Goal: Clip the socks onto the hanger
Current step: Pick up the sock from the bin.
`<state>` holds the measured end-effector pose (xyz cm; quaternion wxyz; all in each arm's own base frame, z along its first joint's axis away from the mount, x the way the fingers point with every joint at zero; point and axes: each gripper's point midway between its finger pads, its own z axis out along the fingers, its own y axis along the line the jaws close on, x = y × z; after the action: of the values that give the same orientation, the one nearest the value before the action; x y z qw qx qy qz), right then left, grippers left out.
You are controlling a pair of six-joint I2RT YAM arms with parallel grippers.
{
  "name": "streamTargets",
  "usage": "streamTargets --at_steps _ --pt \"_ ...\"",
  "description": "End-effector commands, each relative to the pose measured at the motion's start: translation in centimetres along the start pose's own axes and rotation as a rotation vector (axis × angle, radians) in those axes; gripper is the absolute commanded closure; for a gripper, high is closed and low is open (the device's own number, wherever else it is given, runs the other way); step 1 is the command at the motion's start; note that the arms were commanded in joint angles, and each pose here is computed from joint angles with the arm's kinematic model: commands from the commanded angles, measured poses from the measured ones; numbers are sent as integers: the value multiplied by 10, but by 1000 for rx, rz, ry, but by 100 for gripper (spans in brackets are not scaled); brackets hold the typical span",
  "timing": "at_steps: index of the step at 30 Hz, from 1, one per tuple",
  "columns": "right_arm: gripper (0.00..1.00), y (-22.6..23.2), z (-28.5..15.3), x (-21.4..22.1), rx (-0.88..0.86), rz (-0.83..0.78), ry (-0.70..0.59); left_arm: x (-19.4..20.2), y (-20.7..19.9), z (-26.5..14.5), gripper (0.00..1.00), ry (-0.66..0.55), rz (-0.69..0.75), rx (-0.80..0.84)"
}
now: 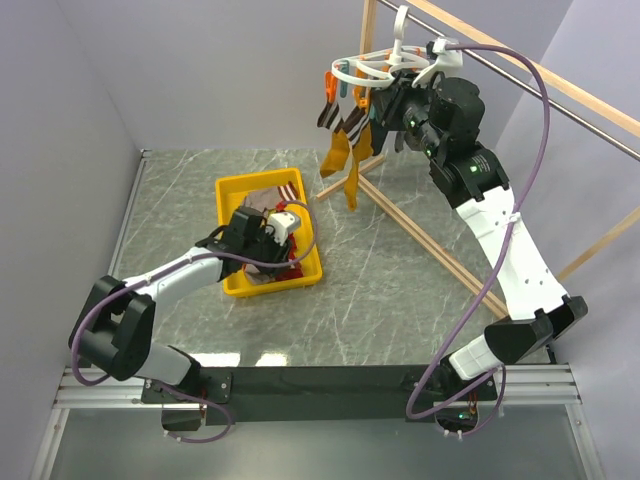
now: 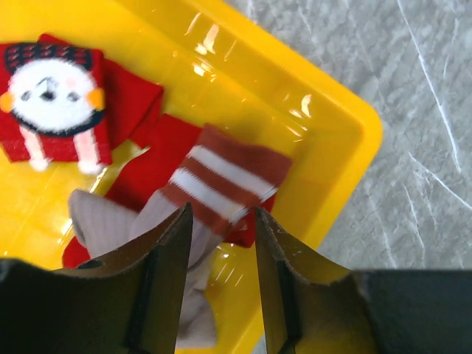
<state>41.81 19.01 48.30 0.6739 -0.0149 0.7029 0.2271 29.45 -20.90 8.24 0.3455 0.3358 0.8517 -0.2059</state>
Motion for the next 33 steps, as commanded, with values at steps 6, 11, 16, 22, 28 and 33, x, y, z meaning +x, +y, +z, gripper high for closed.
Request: streamTargets --at_steps 6,11,16,22,28,33 --pt "100 1 -19 -28 -5 -6 -83 -18 14 6 55 -57 101 -171" --pt "100 0 -20 -26 -1 -6 -85 -14 18 8 55 -31 130 -200" --pt "100 -2 -20 -26 2 -9 -86 -2 10 15 56 8 155 -163" --pt "100 -1 -19 -27 3 -12 -86 11 -7 24 56 61 217 -67" --pt "100 -1 -19 -28 3 -19 -86 18 -13 27 54 93 269 -23" --pt "100 -1 -19 -28 4 -28 -84 23 -21 28 51 115 312 12"
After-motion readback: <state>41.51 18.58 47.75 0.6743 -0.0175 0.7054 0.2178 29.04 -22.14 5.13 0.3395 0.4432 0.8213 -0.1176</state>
